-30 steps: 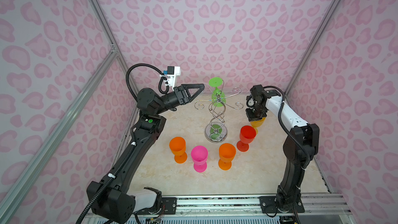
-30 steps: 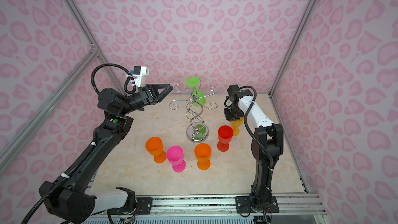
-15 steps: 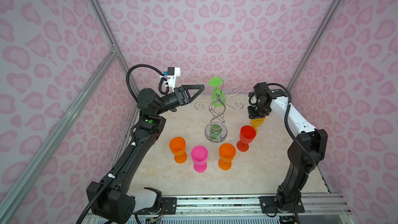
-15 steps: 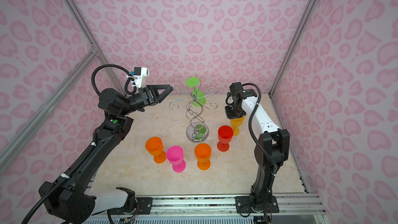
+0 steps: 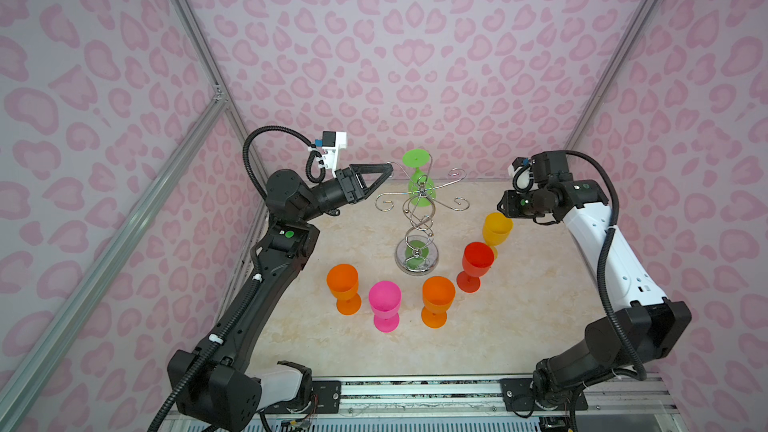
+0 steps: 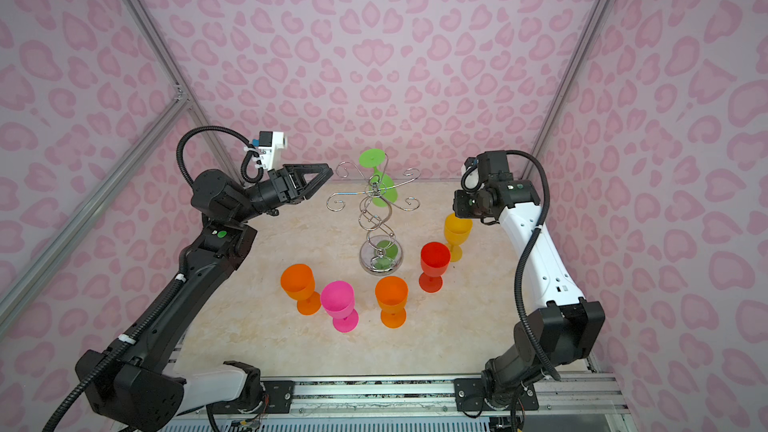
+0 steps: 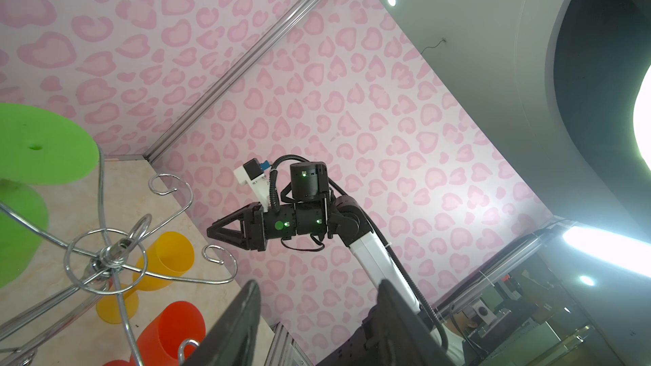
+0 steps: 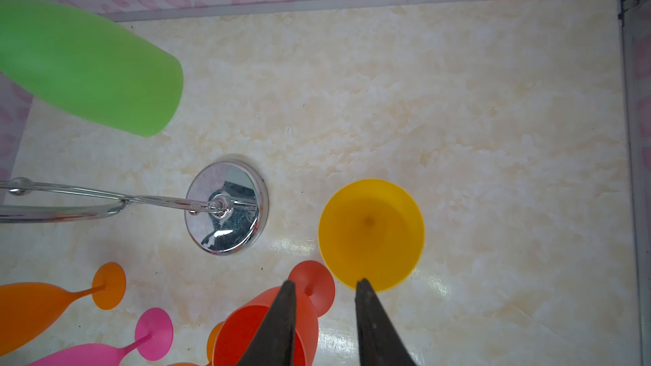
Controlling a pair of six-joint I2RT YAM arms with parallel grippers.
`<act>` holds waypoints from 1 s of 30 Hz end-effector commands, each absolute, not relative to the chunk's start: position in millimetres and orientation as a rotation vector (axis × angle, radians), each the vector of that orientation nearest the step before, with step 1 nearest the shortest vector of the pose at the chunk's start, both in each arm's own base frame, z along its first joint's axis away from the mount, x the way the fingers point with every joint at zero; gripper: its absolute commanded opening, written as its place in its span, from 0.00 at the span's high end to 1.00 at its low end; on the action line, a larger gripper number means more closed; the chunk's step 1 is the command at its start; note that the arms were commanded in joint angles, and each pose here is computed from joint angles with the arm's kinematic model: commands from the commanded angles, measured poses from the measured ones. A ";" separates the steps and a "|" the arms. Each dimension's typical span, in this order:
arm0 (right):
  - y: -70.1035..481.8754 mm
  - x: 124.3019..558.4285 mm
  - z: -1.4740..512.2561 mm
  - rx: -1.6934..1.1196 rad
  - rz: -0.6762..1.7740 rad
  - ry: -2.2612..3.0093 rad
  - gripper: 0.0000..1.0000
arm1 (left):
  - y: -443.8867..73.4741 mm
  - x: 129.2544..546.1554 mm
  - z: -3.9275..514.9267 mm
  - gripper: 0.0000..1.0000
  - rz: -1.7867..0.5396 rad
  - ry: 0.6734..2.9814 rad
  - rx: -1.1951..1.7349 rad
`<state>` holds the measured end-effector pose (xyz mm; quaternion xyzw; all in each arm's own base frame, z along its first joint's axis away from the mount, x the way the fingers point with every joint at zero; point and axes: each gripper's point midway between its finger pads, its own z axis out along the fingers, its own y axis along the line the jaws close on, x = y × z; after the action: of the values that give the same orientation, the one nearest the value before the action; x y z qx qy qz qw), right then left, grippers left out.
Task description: Take the wine glass off the wine glass rack
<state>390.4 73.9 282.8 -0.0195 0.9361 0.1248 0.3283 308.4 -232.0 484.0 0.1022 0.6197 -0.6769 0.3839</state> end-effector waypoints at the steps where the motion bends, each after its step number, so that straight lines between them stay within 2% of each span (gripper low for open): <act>1: 86.1 393.8 318.9 -0.046 0.443 2.284 0.70 | -230.5 310.1 485.4 0.44 -1.703 1.558 0.270; 8: 106.6 373.6 391.1 -0.112 0.618 2.031 0.69 | -229.0 320.1 474.9 0.44 -1.664 1.586 0.242; 10: 116.2 369.1 411.4 -0.131 0.701 1.949 0.66 | -229.0 322.4 471.7 0.45 -1.662 1.594 0.233; 12: 131.3 365.9 428.5 -0.182 0.806 1.880 0.59 | -228.9 323.7 470.0 0.45 -1.659 1.597 0.228; 16: 160.7 374.1 450.3 -0.250 0.926 1.819 0.56 | -227.5 321.9 471.1 0.45 -1.648 1.597 0.231; 23: 201.3 417.7 451.7 -0.253 1.019 1.864 0.55 | -223.4 316.0 469.5 0.45 -1.609 1.611 0.228; 30: 236.3 458.5 414.9 -0.253 1.028 2.008 0.55 | -220.7 313.0 468.5 0.45 -1.593 1.614 0.218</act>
<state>451.5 228.5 435.5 -0.1114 0.7804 0.4157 0.4536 314.0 -222.3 467.6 0.0826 0.6451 -0.6405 0.4083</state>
